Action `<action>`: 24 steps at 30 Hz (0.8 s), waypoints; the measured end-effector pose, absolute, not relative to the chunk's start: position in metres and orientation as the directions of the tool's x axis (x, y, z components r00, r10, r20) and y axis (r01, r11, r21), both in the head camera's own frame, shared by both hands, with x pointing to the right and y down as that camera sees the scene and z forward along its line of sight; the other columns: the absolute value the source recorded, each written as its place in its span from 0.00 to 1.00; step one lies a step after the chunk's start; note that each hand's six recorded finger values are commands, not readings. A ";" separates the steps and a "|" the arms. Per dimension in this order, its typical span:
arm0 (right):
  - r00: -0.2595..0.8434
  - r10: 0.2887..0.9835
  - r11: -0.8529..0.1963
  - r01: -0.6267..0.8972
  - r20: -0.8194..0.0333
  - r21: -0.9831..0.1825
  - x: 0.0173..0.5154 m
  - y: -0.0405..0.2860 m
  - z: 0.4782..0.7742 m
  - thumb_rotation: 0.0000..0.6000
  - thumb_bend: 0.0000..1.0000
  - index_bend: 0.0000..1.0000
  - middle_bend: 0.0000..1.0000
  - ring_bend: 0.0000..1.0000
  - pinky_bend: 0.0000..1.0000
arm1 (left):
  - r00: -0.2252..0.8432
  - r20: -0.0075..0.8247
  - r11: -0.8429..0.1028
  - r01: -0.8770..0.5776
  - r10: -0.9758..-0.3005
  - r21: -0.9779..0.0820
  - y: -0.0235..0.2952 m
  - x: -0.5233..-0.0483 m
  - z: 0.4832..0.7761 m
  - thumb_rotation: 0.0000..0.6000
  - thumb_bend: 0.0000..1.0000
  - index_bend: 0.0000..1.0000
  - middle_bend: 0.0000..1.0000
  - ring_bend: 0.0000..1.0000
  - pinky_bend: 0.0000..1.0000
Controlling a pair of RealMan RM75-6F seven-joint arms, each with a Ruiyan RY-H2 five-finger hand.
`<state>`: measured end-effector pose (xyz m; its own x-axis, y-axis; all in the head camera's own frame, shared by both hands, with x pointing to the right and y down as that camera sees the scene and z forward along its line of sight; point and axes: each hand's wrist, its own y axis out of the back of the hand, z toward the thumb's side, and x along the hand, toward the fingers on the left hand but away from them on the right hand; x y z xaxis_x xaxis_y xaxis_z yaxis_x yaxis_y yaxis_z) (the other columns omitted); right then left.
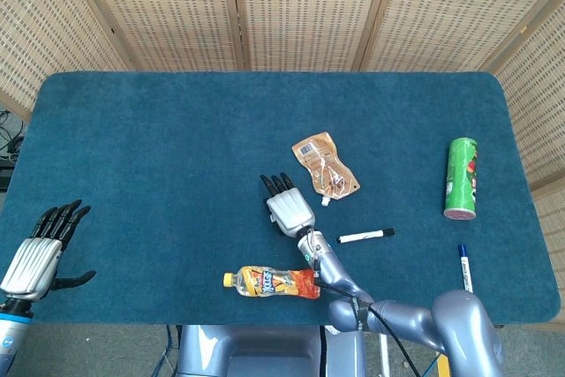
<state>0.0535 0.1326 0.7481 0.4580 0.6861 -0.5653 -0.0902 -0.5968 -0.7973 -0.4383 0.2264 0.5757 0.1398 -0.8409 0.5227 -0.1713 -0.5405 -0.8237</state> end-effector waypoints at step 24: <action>0.427 0.795 -0.433 -0.098 -0.431 -0.896 0.082 0.082 0.671 1.00 0.40 0.53 0.02 0.00 0.00 | 0.164 0.507 -0.531 -0.181 -0.846 -0.828 0.227 -0.432 0.569 1.00 0.11 0.00 0.00 0.00 0.00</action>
<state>0.0818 0.0823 0.6714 0.4271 0.7949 -0.4310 -0.0978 -0.4333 -0.8959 -0.4322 0.2273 0.5688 0.1638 -0.8465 0.5066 -0.1812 -0.5307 -0.8280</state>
